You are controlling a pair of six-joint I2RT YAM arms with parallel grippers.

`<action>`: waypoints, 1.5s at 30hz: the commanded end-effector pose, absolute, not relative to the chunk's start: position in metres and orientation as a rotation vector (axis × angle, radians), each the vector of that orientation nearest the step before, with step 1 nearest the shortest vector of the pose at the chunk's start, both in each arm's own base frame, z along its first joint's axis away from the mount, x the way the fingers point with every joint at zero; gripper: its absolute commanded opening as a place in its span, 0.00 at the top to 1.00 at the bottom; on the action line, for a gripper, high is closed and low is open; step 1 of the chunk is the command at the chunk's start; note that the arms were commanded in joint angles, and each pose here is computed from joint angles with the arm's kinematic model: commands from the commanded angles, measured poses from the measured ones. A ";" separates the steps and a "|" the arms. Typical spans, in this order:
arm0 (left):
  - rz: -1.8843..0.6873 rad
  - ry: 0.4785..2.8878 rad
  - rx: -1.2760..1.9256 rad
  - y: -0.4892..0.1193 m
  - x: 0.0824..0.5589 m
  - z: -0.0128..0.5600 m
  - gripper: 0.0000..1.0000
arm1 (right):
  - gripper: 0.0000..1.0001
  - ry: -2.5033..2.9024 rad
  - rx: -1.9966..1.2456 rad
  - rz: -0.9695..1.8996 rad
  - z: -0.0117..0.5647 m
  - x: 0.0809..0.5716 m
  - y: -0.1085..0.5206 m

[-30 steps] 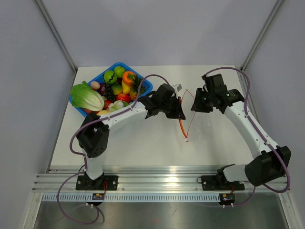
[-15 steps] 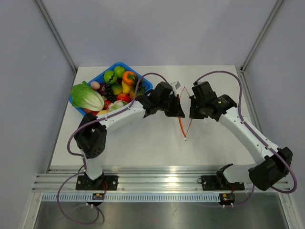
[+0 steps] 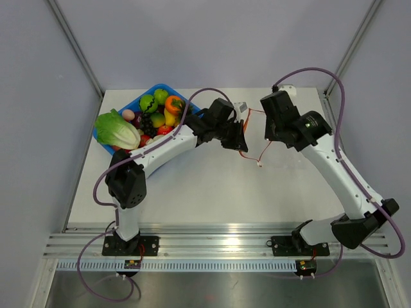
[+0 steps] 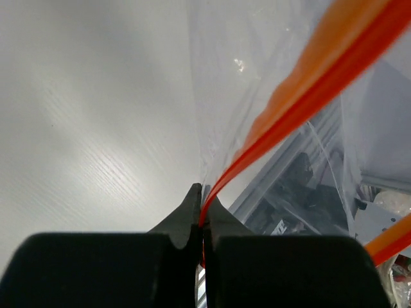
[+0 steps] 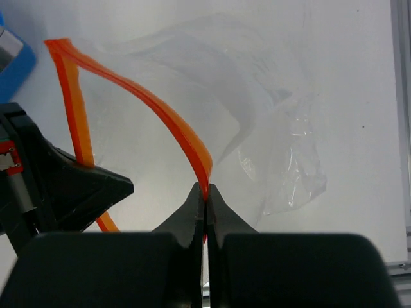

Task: Place the food in the zip-top bag and seal the zipper
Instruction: Open the zipper of the food storage bag at the center of the board.

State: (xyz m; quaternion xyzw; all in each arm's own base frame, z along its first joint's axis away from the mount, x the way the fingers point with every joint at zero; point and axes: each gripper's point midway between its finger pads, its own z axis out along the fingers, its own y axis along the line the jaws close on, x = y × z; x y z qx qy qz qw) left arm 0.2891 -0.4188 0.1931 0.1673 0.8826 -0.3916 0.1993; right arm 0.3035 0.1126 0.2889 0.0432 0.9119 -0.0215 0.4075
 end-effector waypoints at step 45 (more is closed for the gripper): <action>-0.660 2.311 0.645 -0.308 0.330 0.225 0.25 | 1.00 2.470 0.225 0.296 0.228 0.310 0.207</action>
